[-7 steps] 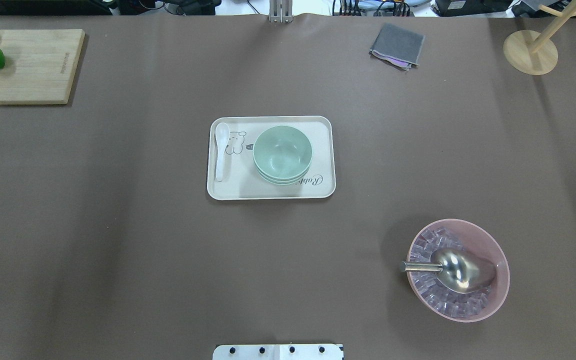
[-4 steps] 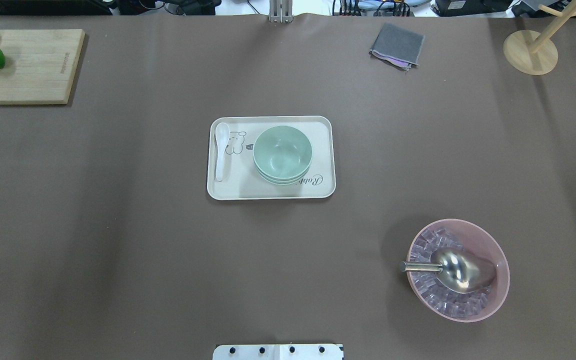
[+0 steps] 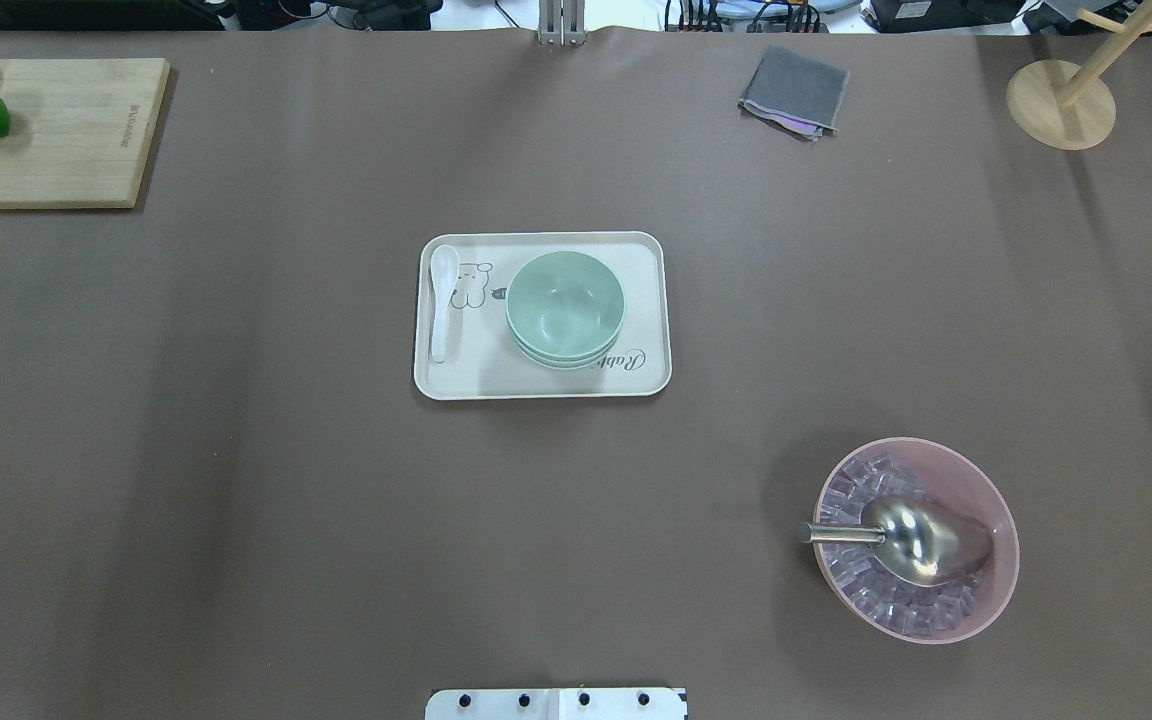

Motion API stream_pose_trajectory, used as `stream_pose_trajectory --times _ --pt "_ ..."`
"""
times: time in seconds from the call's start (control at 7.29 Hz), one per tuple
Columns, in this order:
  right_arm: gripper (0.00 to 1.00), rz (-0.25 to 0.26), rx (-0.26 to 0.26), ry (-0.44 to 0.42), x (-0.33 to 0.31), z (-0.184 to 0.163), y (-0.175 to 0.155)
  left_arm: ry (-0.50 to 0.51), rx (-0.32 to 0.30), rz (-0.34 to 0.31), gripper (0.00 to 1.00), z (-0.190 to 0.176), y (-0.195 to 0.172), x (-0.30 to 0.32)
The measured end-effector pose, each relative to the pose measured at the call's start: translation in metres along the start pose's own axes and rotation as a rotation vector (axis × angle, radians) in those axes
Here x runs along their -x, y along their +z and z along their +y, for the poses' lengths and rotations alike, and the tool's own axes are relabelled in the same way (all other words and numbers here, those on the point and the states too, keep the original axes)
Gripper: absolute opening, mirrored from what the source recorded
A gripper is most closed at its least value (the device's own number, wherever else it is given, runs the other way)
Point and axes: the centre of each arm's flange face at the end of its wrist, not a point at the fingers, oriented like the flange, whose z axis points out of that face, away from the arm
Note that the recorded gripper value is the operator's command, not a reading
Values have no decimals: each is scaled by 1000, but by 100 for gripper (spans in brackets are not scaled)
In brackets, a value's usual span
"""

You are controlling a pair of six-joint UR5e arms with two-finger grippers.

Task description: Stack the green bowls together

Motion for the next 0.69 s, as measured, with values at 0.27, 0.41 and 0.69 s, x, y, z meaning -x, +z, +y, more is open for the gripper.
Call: stream_pose_trajectory --times 0.27,0.41,0.69 --pt "100 0 -1 -2 0 3 2 -4 5 1 99 5 2 1" --pt "100 0 -1 -4 0 3 2 -5 7 1 99 6 3 2" --pt "100 0 -3 -6 0 3 1 -4 6 1 99 6 2 1"
